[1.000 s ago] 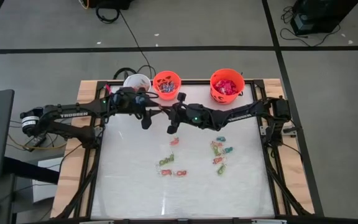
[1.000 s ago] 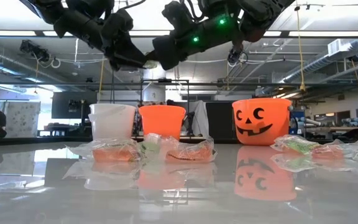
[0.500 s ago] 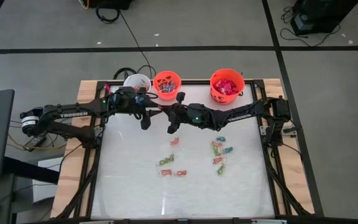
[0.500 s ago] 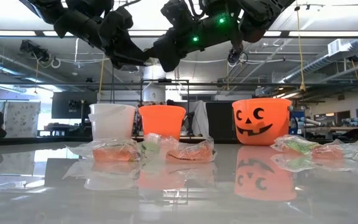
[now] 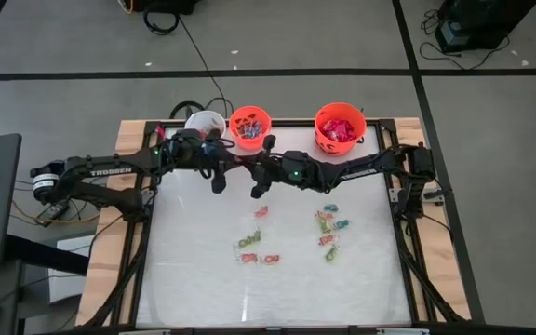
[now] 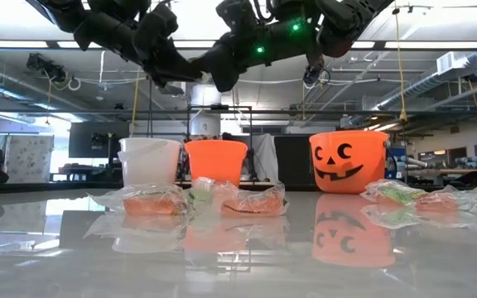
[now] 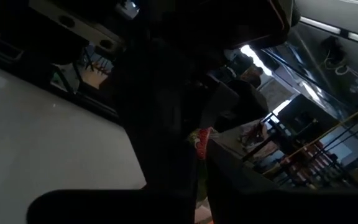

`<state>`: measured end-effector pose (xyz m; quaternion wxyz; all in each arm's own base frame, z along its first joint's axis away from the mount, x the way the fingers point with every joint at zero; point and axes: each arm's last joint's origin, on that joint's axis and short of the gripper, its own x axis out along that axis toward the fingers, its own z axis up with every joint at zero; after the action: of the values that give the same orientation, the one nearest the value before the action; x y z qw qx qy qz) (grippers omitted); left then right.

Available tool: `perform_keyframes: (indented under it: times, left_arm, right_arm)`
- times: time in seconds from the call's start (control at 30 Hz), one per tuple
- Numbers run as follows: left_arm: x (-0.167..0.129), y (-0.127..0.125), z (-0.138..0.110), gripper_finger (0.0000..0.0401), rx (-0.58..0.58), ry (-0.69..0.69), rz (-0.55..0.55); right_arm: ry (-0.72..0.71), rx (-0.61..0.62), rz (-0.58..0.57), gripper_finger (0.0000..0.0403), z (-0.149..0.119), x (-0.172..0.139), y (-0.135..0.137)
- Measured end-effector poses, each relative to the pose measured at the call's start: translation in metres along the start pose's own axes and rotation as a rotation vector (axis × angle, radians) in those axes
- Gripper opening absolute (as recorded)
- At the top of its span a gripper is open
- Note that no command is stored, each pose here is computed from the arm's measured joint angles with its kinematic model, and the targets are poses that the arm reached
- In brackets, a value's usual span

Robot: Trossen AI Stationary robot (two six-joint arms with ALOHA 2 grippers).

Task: Sort candy by brand, put in halloween buckets
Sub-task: Put the green gummy into the white bucket

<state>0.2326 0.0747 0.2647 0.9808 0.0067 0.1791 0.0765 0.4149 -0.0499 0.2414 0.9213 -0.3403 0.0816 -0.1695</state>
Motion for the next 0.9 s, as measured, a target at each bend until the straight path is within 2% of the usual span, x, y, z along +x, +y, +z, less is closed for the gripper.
perform_keyframes:
  times: [0.13,0.23,0.3,0.4,0.47,0.6,0.73,0.9]
  left_arm:
    - [-0.002,0.006,0.000,0.0016,-0.009,-0.003,0.034]
    - [-0.008,0.015,-0.002,0.0014,-0.033,0.045,0.107]
    - [-0.012,0.024,-0.004,0.0023,-0.047,0.077,0.192]
    - [-0.021,0.040,-0.007,0.0032,-0.075,0.108,0.326]
    - [-0.025,0.052,-0.010,0.0032,-0.113,0.124,0.389]
    - [-0.035,0.077,-0.018,0.0027,-0.200,0.143,0.503]
    - [-0.047,0.098,-0.030,0.0028,-0.291,0.198,0.601]
    - [-0.056,0.117,-0.044,0.0051,-0.380,0.263,0.685]
  right_arm:
    - [0.034,0.005,-0.049,0.0058,0.000,0.000,-0.002]
    - [0.130,0.019,-0.139,0.0084,0.000,-0.002,-0.001]
    - [0.219,0.036,-0.203,0.0103,-0.003,-0.003,0.001]
    - [0.338,0.075,-0.235,0.0130,-0.008,-0.007,0.009]
    - [0.402,0.121,-0.197,0.0145,-0.013,-0.011,0.015]
    - [0.508,0.287,-0.040,0.0163,-0.025,-0.019,0.023]
    - [0.602,0.442,0.154,0.0165,-0.037,-0.026,0.025]
    - [0.669,0.540,0.346,0.0165,-0.049,-0.030,0.032]
